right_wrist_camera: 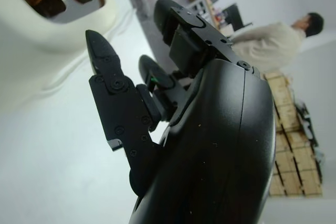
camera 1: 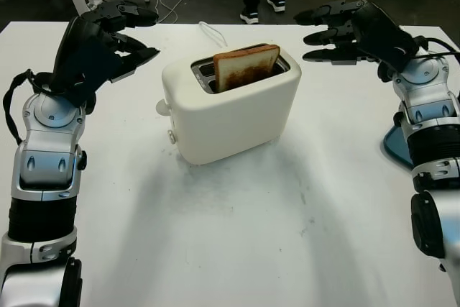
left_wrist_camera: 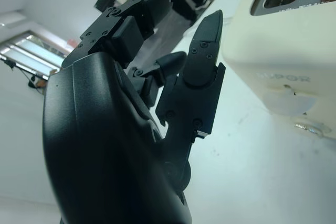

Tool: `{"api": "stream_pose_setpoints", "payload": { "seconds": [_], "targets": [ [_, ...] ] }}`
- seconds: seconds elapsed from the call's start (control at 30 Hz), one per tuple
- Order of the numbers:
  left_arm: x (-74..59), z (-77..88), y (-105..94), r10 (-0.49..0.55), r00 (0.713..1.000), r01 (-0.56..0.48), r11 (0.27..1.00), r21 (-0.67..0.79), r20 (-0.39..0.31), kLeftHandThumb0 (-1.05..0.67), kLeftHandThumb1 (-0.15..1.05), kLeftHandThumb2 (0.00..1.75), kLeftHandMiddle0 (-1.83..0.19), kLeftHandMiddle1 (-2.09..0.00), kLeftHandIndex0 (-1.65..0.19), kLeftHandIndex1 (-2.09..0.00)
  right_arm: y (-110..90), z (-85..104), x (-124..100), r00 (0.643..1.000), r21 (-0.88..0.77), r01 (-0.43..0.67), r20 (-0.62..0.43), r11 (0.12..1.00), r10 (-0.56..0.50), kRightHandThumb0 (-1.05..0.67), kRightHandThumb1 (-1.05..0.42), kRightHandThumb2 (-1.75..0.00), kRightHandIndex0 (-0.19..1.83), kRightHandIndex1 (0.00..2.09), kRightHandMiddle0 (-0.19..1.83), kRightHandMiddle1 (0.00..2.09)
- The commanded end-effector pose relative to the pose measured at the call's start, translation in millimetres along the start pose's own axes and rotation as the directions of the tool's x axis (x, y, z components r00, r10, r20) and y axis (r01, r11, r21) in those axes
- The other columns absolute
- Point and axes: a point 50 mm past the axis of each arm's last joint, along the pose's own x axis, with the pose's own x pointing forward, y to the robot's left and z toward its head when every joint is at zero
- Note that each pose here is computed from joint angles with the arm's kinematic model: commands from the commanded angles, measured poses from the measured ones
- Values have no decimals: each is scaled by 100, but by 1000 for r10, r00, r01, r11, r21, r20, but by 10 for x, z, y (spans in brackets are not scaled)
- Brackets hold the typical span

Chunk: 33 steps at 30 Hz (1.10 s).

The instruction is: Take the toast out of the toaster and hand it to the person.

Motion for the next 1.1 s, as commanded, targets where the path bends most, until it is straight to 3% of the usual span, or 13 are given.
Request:
{"api": "stream_pose_setpoints", "payload": {
  "seconds": [0.0,0.17,0.33,0.5,0.63,0.67,1.07],
  "targets": [
    [-10,10,7,6,1000,-7,1000,20,14,-34,88,0,-45,-102,-56,-55,-163,314,57,991,-31,29,130,999,-25,-27,-69,0,83,2,77,2],
    [-15,10,8,6,1000,-6,1000,27,9,-33,88,0,-45,-101,-56,-55,-216,789,134,963,-53,-33,266,998,46,-42,-67,0,86,4,82,4],
    [-17,0,21,4,1000,-5,999,34,8,-32,88,0,-47,-100,-56,-55,-28,1093,174,921,-107,-120,359,987,150,-45,-63,0,90,10,86,7],
    [-14,0,26,4,1000,-5,1000,26,11,-33,88,0,-48,-100,-57,-55,241,1137,233,905,-216,-190,340,958,256,-48,-59,0,91,17,88,8],
    [-14,-1,35,6,1000,-6,1000,23,3,-34,88,0,-47,-100,-56,-55,425,1114,286,904,-311,-197,309,930,295,-54,-58,0,61,78,87,11],
    [-14,-2,38,6,1000,-6,1000,24,3,-34,88,0,-47,-100,-56,-55,461,1104,298,905,-331,-197,300,923,300,-56,-58,0,60,83,87,11],
    [-21,-13,42,5,1000,-5,999,43,4,-37,89,1,-46,-100,-57,-55,693,937,414,913,-401,-249,208,881,352,-53,-61,-1,55,85,86,10]
  ]
}}
